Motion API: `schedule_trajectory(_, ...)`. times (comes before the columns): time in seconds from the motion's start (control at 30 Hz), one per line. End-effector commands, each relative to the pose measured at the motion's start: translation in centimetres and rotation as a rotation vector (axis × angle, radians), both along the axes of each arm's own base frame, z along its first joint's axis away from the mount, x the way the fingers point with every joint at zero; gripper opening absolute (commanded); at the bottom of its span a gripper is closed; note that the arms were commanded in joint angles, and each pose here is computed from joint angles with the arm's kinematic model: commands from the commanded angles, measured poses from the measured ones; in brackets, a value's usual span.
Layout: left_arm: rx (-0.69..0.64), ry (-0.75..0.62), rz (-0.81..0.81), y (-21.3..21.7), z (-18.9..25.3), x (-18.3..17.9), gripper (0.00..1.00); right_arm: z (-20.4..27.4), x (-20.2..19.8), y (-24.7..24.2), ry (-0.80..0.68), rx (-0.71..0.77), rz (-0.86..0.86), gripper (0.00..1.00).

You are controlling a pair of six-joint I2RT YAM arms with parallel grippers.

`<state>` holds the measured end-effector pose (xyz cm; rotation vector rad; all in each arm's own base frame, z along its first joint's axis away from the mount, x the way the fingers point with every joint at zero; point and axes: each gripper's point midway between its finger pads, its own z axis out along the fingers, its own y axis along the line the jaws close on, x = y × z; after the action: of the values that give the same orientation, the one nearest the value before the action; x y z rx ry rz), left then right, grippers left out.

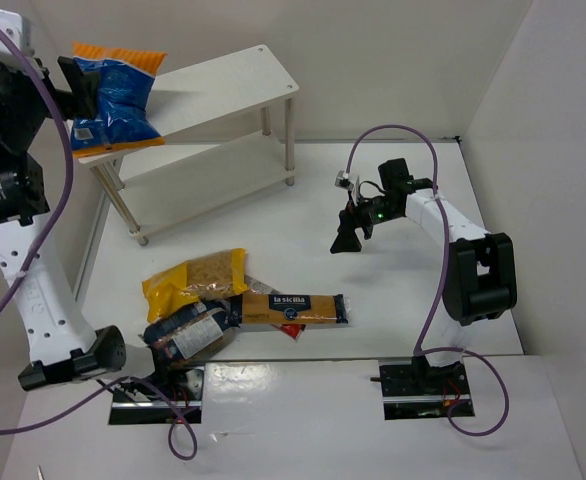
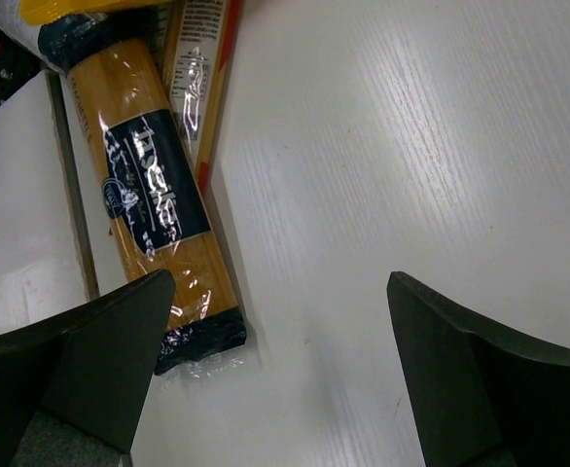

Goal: Place and organize the pasta boxes and bags onto the shelf

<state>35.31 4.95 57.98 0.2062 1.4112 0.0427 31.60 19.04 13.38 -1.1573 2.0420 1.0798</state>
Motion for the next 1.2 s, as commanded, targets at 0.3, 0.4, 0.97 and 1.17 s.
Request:
schedule_trajectory(0.3, 0.081, 0.204, -0.185, -4.7, -9.8, -6.0, 0.99, 3.2, -0.4, 0.3, -0.040, 0.056, 0.008, 1.00)
schedule_trajectory(0.4, 0.111, 0.284, -0.270, -6.2, -14.4, -7.8, 0.99, 4.1, -0.6, 0.4, -0.054, 0.070, 0.009, 1.00)
schedule_trajectory(0.97, -0.004, 0.607, -0.292, -7.0, -32.3, -11.5, 0.99, 9.1, 5.0, -9.7, -0.288, -0.208, -0.889, 1.00)
schedule_trajectory(1.17, -0.006, 0.627, -0.298, -6.9, -33.1, -11.0, 0.99, 9.0, 2.5, -17.1, -0.336, -0.339, -1.182, 1.00)
